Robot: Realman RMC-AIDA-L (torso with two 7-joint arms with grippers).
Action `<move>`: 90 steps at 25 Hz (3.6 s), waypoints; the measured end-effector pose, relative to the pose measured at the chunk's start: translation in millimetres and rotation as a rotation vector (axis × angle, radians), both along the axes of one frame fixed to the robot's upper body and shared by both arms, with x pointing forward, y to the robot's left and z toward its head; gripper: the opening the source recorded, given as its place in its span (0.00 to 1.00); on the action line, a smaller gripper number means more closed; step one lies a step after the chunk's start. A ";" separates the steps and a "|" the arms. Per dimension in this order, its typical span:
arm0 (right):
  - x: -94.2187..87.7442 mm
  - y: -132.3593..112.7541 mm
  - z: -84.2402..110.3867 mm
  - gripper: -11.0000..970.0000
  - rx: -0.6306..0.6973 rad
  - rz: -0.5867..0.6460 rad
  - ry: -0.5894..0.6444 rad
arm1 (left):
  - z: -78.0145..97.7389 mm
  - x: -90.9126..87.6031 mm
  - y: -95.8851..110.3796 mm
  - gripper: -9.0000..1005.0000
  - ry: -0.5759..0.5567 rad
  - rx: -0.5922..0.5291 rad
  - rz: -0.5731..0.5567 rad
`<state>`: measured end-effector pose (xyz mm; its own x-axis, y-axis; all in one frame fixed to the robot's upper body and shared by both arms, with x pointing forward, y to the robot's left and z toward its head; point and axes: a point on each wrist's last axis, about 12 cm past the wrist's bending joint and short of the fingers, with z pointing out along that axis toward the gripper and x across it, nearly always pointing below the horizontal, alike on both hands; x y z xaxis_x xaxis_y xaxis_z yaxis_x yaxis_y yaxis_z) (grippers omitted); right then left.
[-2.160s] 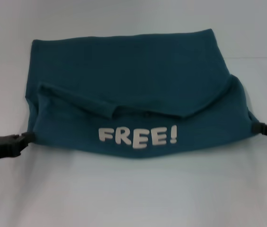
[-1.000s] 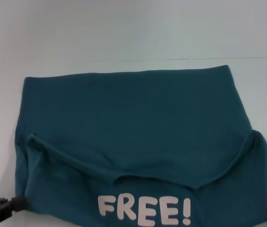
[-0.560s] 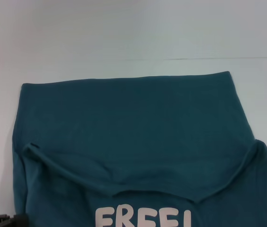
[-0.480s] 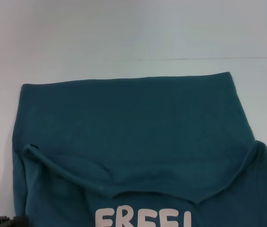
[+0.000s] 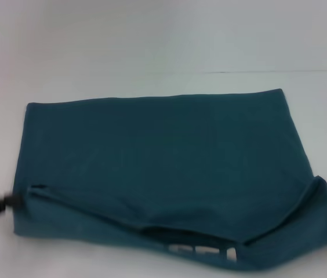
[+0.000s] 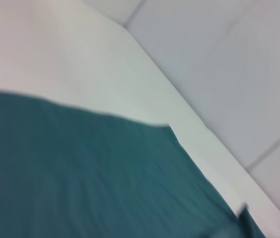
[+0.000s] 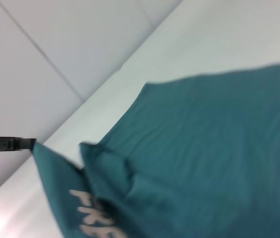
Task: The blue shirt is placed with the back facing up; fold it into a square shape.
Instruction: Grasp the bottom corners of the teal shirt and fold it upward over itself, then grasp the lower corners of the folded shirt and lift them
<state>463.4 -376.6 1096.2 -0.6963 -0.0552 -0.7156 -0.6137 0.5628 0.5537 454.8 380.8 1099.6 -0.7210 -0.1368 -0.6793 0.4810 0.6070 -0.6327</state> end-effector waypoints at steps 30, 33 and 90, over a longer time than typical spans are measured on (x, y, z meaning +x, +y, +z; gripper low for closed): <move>201.8 87.6 8.3 0.04 -0.451 -0.384 -0.330 | -5.0 187.4 -60.8 0.01 -0.107 0.220 0.557; 207.7 91.7 14.2 0.04 -0.455 -0.389 -0.357 | -4.9 190.9 -62.8 0.01 -0.120 0.236 0.581; 150.1 43.6 25.1 0.73 -0.101 -0.294 -0.032 | -25.5 118.5 -15.1 0.89 -0.123 0.094 0.603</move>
